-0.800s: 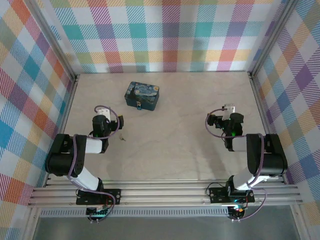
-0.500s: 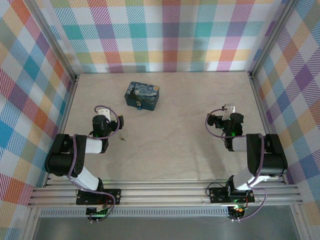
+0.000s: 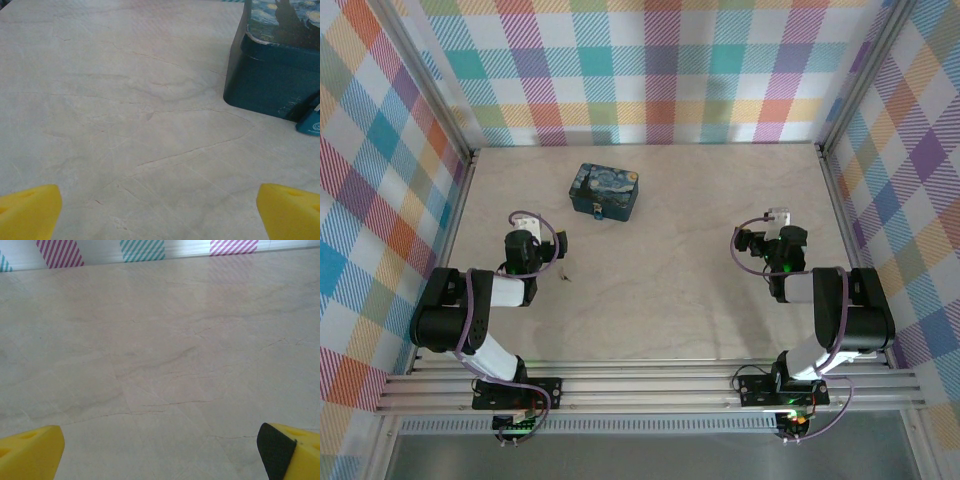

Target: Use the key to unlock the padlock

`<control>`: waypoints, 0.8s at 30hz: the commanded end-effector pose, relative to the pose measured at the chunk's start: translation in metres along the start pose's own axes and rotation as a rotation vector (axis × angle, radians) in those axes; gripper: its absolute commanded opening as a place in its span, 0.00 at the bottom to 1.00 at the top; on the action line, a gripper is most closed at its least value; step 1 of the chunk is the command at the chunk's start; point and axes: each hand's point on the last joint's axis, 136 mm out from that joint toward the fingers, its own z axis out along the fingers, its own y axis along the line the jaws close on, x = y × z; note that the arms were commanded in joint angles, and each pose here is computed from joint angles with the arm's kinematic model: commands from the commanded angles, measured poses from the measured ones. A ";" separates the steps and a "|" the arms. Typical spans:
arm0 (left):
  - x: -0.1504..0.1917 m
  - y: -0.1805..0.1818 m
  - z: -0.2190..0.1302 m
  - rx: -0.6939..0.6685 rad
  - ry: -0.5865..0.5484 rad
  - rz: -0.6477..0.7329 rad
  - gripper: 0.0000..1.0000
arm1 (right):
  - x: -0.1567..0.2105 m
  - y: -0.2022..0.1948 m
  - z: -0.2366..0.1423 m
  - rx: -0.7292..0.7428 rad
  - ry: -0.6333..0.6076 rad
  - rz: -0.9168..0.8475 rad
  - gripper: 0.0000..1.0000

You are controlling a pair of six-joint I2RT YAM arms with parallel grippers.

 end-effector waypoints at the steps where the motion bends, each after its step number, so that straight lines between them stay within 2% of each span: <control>1: -0.001 -0.001 -0.004 -0.001 -0.004 -0.011 1.00 | -0.003 0.002 -0.003 0.003 -0.006 -0.003 1.00; 24: -0.002 0.000 -0.004 0.003 -0.005 -0.014 1.00 | -0.003 0.001 -0.003 0.004 -0.006 -0.002 1.00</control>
